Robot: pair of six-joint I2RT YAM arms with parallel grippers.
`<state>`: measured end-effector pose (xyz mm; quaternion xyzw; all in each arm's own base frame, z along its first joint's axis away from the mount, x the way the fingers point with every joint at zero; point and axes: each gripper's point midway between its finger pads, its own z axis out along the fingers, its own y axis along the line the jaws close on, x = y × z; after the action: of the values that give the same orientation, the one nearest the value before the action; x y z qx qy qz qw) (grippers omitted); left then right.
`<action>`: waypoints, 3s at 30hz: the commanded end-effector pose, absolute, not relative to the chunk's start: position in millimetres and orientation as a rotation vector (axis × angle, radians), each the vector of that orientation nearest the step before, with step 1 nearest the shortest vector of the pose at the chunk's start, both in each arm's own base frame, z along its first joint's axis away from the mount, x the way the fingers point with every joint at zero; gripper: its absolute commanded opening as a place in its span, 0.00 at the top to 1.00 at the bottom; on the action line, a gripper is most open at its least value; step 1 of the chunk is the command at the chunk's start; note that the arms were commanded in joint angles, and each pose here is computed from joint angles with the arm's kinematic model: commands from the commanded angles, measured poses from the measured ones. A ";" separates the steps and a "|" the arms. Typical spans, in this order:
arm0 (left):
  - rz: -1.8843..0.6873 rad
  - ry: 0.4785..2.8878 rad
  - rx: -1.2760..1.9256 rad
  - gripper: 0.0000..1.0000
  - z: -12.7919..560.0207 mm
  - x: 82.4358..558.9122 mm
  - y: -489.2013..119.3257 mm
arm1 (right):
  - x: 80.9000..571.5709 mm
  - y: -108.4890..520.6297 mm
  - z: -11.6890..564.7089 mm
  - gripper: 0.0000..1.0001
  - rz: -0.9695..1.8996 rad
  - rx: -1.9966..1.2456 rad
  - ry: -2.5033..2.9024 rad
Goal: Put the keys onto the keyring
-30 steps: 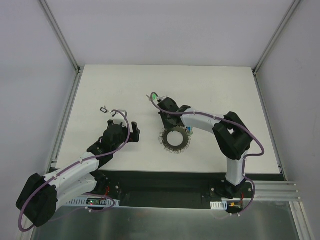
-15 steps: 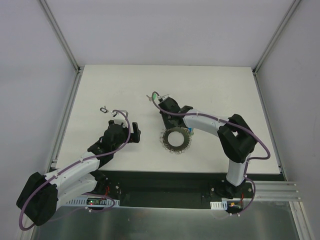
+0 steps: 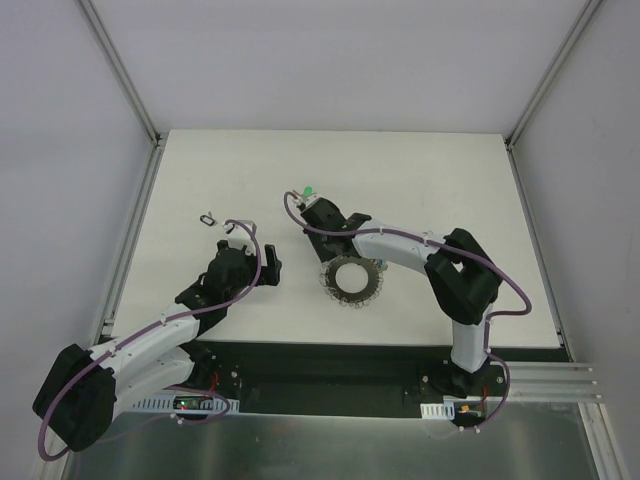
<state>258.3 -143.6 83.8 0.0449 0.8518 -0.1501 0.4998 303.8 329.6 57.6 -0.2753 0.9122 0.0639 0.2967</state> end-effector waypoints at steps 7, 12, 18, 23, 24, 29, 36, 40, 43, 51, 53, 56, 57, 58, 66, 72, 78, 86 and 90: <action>-0.371 2.042 0.126 0.11 87.9 261.5 -145.1 | 298.4 335.5 41.3 0.74 0.159 -0.808 2.475; -0.372 2.042 0.127 0.11 88.2 261.7 -145.5 | 297.3 332.0 38.1 0.74 0.135 -0.816 2.483; -0.377 2.043 0.129 0.11 88.0 261.5 -146.3 | 296.6 321.2 35.0 0.85 0.081 -0.826 2.481; -0.406 2.032 0.155 0.12 90.4 260.4 -151.3 | 294.7 318.5 46.3 0.99 0.096 -0.824 2.451; -0.411 2.030 0.171 0.12 89.4 259.0 -152.2 | 293.3 316.3 48.3 0.99 0.101 -0.833 2.445; -0.507 1.933 0.272 0.13 106.5 253.7 -166.8 | 287.6 316.7 82.2 0.99 0.184 -0.886 2.354; -0.699 1.709 0.530 0.10 136.9 233.7 -201.0 | 258.2 316.5 124.5 0.99 0.358 -1.139 2.183; -0.828 1.590 0.702 0.10 153.6 214.8 -224.4 | 236.5 312.9 144.6 0.99 0.450 -1.289 2.058; -0.873 1.519 0.785 0.09 164.5 206.8 -233.8 | 219.7 307.2 156.9 0.99 0.505 -1.392 1.963; -1.016 1.274 1.053 0.18 195.4 182.6 -263.8 | 188.3 304.2 176.7 0.99 0.633 -1.548 1.762; -1.052 1.259 1.087 0.22 195.7 180.1 -269.6 | 183.2 303.7 181.1 0.99 0.659 -1.562 1.734; -1.076 1.216 1.126 0.30 203.9 178.3 -277.7 | 180.0 303.8 183.6 0.99 0.674 -1.574 1.716; -1.075 1.199 1.131 0.30 210.0 179.5 -279.9 | 178.4 304.3 186.1 0.99 0.681 -1.577 1.707; -1.077 1.198 1.137 0.31 209.8 180.1 -282.0 | 177.1 304.4 185.0 0.99 0.685 -1.585 1.703; -1.134 1.179 1.210 0.50 207.9 177.5 -298.0 | 173.6 303.9 186.4 0.99 0.701 -1.595 1.675; -1.164 1.199 1.236 0.60 200.7 181.5 -305.1 | 171.5 302.6 189.2 0.99 0.703 -1.595 1.653; -1.206 1.196 1.262 0.67 200.5 180.4 -312.2 | 171.4 302.9 192.5 0.99 0.704 -1.589 1.641; -1.264 1.201 1.302 0.71 193.8 172.5 -320.3 | 173.5 302.1 190.9 0.99 0.694 -1.579 1.648; -1.280 1.219 1.308 0.76 188.1 171.4 -321.2 | 177.0 301.3 192.9 0.99 0.679 -1.561 1.647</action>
<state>179.3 -312.6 171.0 0.5057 0.5387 -0.5025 0.4489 173.9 291.4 167.4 -0.6097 0.6752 0.2520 0.3299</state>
